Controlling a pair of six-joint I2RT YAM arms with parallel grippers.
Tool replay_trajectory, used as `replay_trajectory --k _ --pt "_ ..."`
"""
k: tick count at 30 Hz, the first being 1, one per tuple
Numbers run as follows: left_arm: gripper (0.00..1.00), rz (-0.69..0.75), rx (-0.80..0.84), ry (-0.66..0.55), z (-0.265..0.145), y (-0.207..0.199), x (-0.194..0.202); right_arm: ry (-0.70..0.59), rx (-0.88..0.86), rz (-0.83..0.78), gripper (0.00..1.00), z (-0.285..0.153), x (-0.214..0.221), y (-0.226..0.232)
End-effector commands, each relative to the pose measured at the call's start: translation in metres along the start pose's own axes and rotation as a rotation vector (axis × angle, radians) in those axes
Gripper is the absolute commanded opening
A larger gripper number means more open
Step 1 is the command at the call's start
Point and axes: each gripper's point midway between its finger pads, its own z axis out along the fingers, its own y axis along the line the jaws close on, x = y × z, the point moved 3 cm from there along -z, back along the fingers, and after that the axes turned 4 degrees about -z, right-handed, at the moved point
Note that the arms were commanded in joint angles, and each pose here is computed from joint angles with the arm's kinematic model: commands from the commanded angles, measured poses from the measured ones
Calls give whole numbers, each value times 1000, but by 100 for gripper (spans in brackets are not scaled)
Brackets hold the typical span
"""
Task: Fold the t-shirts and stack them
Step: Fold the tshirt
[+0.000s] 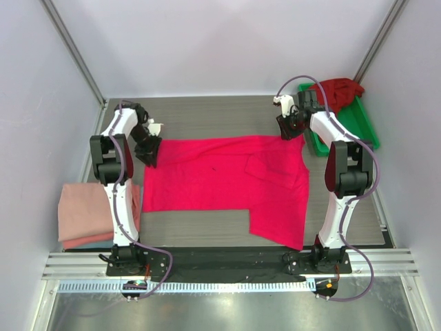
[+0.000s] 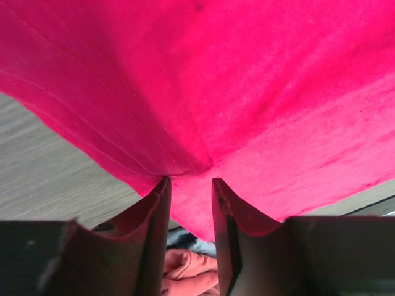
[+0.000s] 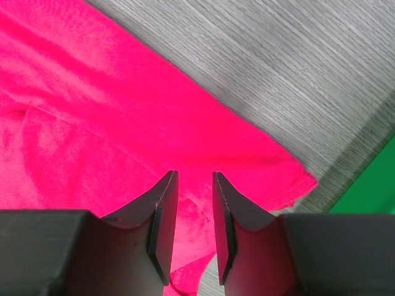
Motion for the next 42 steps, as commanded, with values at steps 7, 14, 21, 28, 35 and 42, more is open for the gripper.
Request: replay_trajectory --k 7,14,21,28,35,42 --pt "19 9 -43 -33 -5 6 -12 -55 42 -19 34 -15 -17 -8" --pt "28 10 -90 -33 -4 13 -12 -59 28 -10 34 -10 -17 -7" --pt "11 18 -119 -16 4 15 -13 -59 28 -8 34 -7 -17 -8" --pt "0 55 -222 -109 -29 20 -21 -60 35 -13 34 -9 -18 -10" --pt "0 106 -314 -247 -82 16 -32 -48 35 -11 34 -7 -12 -12" --pt "1 98 -289 -210 -67 16 -32 -33 62 -2 34 -2 -11 -19"
